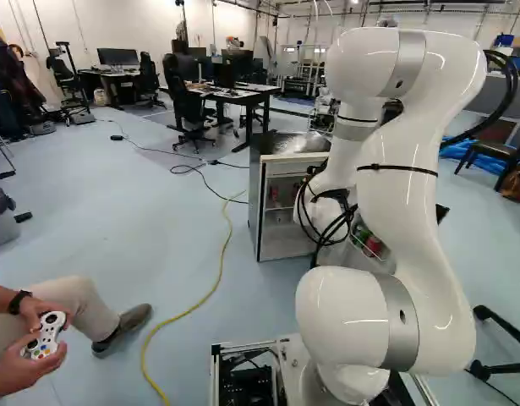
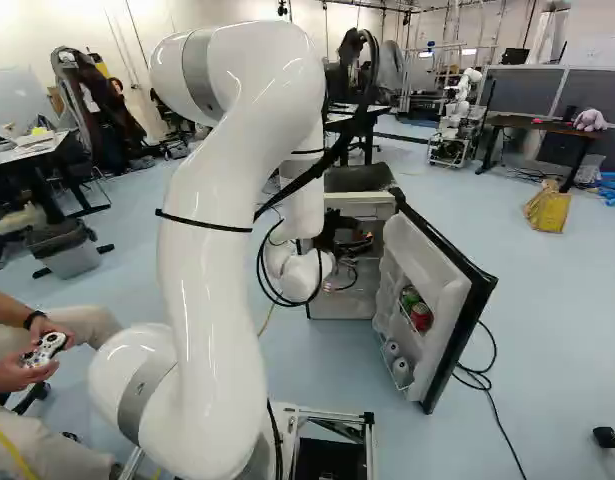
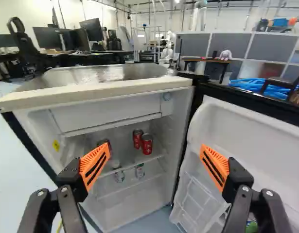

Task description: Grab a drink from the fridge

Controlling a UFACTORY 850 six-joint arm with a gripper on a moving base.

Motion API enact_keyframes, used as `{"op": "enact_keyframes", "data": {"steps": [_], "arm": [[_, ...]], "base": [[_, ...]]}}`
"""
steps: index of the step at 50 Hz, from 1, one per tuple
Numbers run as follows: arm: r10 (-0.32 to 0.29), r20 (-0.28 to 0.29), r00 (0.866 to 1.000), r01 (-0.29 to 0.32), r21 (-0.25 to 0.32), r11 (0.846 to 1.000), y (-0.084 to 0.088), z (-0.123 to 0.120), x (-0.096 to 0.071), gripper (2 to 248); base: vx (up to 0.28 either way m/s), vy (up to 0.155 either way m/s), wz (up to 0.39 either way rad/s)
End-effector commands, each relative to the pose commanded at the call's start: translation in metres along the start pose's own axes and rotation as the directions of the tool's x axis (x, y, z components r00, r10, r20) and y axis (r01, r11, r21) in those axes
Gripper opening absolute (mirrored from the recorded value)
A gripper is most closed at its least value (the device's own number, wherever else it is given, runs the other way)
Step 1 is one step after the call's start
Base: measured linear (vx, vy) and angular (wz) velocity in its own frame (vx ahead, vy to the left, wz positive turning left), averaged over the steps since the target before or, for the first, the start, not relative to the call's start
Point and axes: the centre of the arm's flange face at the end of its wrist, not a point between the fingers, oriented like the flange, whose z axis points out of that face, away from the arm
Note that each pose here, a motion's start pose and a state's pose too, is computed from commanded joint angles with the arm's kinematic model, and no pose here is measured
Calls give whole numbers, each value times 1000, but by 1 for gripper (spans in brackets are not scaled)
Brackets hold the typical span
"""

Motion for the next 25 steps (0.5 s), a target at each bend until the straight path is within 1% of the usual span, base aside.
{"op": "enact_keyframes", "data": {"steps": [3,8,25], "arm": [[-3,12,1000,3,24,1000,-2,2,-4,247],[-6,25,1000,5,40,999,-3,5,-10,247],[-6,53,999,4,44,999,-2,16,-28,247]], "base": [[0,0,0],[0,0,0],[0,0,0]]}}
